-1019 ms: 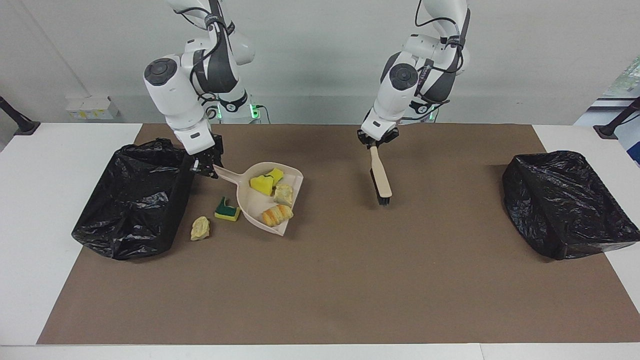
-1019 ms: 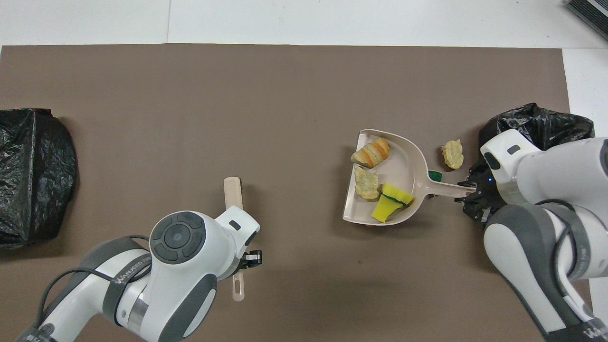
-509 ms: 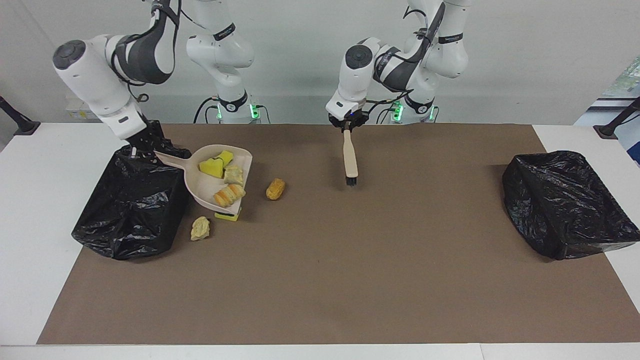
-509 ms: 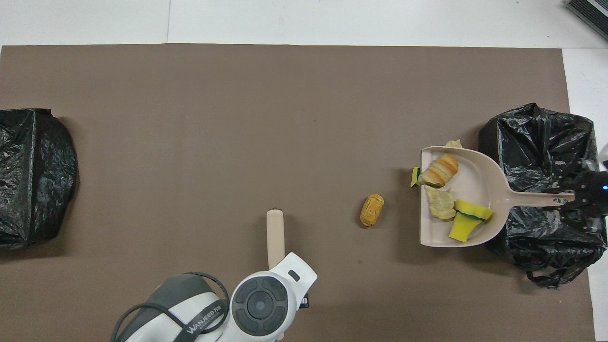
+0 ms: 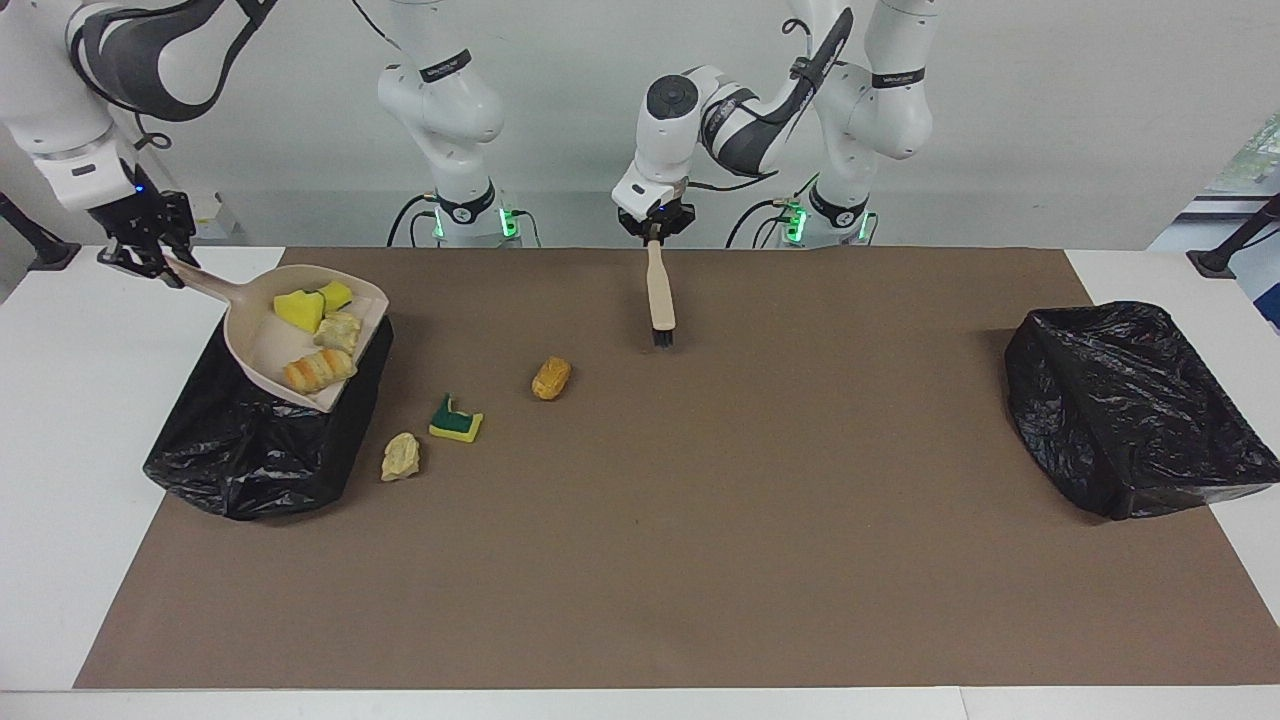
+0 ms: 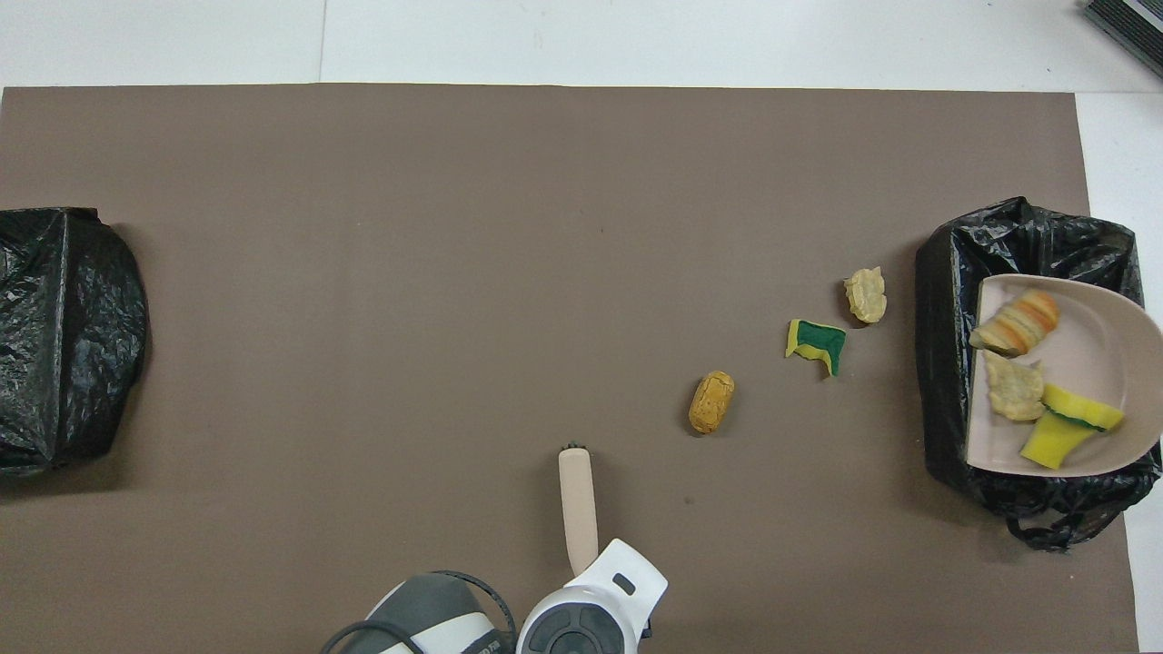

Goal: Sweep and dump trash in bin
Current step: 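Tilt the dustpan over the black bag with the right gripper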

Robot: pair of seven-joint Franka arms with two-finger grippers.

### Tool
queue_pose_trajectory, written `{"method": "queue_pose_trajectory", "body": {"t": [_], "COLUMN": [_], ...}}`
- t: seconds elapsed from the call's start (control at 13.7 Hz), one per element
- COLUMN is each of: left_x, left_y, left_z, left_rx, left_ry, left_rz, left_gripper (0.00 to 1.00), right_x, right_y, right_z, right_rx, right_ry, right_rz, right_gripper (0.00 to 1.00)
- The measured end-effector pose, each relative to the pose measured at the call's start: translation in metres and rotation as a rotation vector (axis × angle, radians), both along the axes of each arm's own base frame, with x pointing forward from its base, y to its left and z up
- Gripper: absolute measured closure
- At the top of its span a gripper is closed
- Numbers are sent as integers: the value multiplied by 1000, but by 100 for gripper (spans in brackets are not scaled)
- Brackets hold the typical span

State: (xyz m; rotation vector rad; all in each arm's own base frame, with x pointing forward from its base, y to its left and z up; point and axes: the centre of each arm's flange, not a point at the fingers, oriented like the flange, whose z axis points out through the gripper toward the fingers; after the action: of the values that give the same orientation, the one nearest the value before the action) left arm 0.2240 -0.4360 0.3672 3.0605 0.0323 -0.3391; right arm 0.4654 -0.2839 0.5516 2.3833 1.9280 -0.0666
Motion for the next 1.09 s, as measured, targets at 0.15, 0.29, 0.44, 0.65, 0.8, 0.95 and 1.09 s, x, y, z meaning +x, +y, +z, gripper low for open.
{"method": "queue_pose_trajectory", "body": {"t": [0.15,0.29,0.44,0.65,0.8,0.95,1.09], "left_x": [-10,-14,-20,-28,-27,-24,-16], "left_y": [-9,-11,-12,-15,-15,-14,-11], "left_z": [-9,-14,-20,-28,-28,-28,-27], "left_rx": [4,17,30,48,47,47,45], "left_ry": [0,7,13,22,22,22,22], "left_rz": [22,28,32,21,25,32,48], "left_gripper": [74,74,74,74,74,70,44], "right_x": [5,10,15,27,33,40,51], "right_y": [-14,-22,-20,1,16,33,58], "right_z": [2,3,5,20,36,48,52], "right_rx": [-87,-189,-251,-299,-333,-405,-491], "right_ry": [27,51,70,84,110,141,180], "right_rz": [14,37,53,93,114,159,212], "right_gripper": [67,67,67,67,67,67,67]}}
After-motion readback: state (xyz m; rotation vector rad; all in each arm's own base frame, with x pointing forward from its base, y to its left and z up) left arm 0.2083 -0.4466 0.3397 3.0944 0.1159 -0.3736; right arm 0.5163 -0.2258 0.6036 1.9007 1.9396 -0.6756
